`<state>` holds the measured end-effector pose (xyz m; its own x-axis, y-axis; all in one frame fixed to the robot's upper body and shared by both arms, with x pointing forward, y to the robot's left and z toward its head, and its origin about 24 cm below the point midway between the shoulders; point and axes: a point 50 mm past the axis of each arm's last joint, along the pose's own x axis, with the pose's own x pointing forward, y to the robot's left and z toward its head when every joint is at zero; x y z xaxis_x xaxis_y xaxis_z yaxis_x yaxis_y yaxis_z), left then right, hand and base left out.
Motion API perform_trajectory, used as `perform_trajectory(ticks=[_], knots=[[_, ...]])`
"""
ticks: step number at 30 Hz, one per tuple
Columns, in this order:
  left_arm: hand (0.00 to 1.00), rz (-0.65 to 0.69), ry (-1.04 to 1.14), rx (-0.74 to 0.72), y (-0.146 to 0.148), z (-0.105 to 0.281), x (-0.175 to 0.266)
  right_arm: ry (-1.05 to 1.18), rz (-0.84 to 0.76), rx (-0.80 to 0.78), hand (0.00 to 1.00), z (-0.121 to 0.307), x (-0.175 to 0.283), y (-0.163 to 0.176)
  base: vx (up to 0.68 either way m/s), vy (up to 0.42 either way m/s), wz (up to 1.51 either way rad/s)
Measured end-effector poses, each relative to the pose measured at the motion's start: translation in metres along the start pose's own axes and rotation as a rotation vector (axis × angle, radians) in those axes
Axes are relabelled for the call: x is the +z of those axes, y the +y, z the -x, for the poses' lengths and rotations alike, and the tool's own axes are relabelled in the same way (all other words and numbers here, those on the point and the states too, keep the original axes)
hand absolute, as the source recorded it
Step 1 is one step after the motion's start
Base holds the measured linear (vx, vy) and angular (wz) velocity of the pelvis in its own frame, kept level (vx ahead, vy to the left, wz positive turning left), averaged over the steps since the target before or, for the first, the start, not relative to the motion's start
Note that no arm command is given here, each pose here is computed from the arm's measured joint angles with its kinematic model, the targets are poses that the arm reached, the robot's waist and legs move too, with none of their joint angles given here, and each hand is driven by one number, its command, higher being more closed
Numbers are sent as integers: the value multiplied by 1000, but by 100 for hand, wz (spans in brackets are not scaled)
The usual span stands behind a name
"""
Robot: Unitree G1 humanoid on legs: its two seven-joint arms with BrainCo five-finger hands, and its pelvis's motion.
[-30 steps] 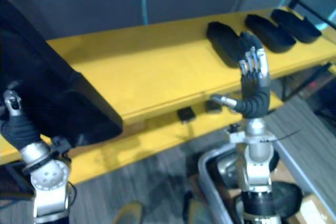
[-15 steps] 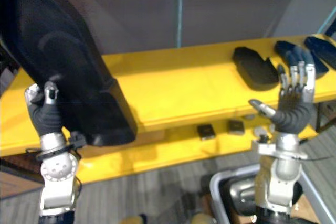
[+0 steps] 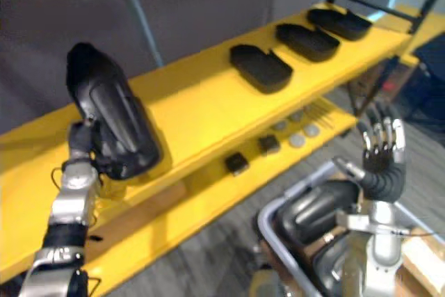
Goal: Walk over and take plastic housings, then place them on the shelf
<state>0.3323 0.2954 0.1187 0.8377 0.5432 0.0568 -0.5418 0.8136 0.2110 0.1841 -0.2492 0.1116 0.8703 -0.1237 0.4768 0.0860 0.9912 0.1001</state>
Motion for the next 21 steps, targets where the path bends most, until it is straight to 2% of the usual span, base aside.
perform_trajectory(ticks=[8, 11, 15, 21], knots=[[100, -64, 11, 169, 24, -31, 55, 199, -116, -34, 0, 29, -26, 17, 8, -8, -22], [100, -106, 83, 182, 27, -37, 58, 227, -141, -43, 0, 34, -28, 22, -12, 9, -13], [100, -169, 259, 194, 30, -37, 34, 228, -192, -93, 0, 34, -27, 25, 11, 11, -6], [100, -172, 304, 246, 33, -38, 38, 256, -242, -108, 0, 35, -31, 36, 25, 8, 1]])
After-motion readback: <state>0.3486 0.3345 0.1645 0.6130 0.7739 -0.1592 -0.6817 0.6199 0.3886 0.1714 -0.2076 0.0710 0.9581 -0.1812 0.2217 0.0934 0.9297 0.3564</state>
